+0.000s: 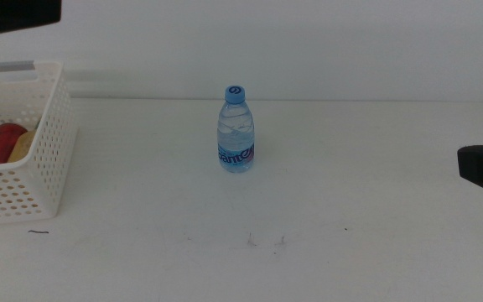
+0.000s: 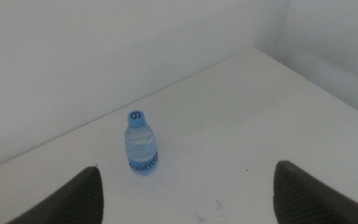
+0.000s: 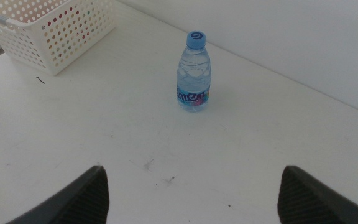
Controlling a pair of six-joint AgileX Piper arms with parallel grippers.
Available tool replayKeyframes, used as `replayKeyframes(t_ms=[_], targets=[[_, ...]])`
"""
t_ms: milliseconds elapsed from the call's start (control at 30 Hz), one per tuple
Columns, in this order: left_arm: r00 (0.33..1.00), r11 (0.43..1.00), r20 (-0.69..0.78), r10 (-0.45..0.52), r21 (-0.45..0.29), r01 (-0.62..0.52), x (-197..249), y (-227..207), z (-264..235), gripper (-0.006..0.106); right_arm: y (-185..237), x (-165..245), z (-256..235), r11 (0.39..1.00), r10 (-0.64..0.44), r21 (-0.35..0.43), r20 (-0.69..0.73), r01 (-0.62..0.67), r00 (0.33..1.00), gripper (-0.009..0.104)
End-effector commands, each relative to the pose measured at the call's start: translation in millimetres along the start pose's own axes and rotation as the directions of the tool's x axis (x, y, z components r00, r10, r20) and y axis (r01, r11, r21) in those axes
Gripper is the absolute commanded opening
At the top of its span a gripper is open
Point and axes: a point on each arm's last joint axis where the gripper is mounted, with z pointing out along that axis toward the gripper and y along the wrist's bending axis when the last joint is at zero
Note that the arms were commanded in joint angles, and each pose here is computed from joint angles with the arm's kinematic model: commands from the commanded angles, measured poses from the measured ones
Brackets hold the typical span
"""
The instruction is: Use arms to grab the bottles and put them into the dustbin to the left of the table.
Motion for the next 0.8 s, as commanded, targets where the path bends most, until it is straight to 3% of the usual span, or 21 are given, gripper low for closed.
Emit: replayKeyframes(t_ms=[0, 233, 367, 600, 767], targets=[[1.0, 1.0, 0.021, 0.005, 0.001, -0.005, -2, -1, -2, 0.094, 0, -2, -3, 1.0, -0.014, 0.001, 0.013, 0.014, 1.0, 0.088], [0.996, 1.0, 0.085, -0.001, -0.004, 0.001, -7, 0, 0, 0.094, 0, -2, -3, 1.0, -0.014, 0.001, 0.013, 0.014, 1.0, 0.088], [0.987, 0.999, 0.161, -0.022, -0.026, 0.026, 7, 7, 30, 0.094, 0, -2, -3, 1.0, -0.014, 0.001, 0.013, 0.014, 1.0, 0.088], [0.967, 0.989, 0.255, -0.026, -0.134, 0.062, 83, 25, 97, 0.094, 0, -2, -3, 1.0, -0.014, 0.001, 0.013, 0.014, 1.0, 0.088], [0.941, 0.988, 0.335, -0.054, -0.121, 0.1, 132, 27, 124, 0.094, 0, -2, -3, 1.0, -0.014, 0.001, 0.013, 0.014, 1.0, 0.088]])
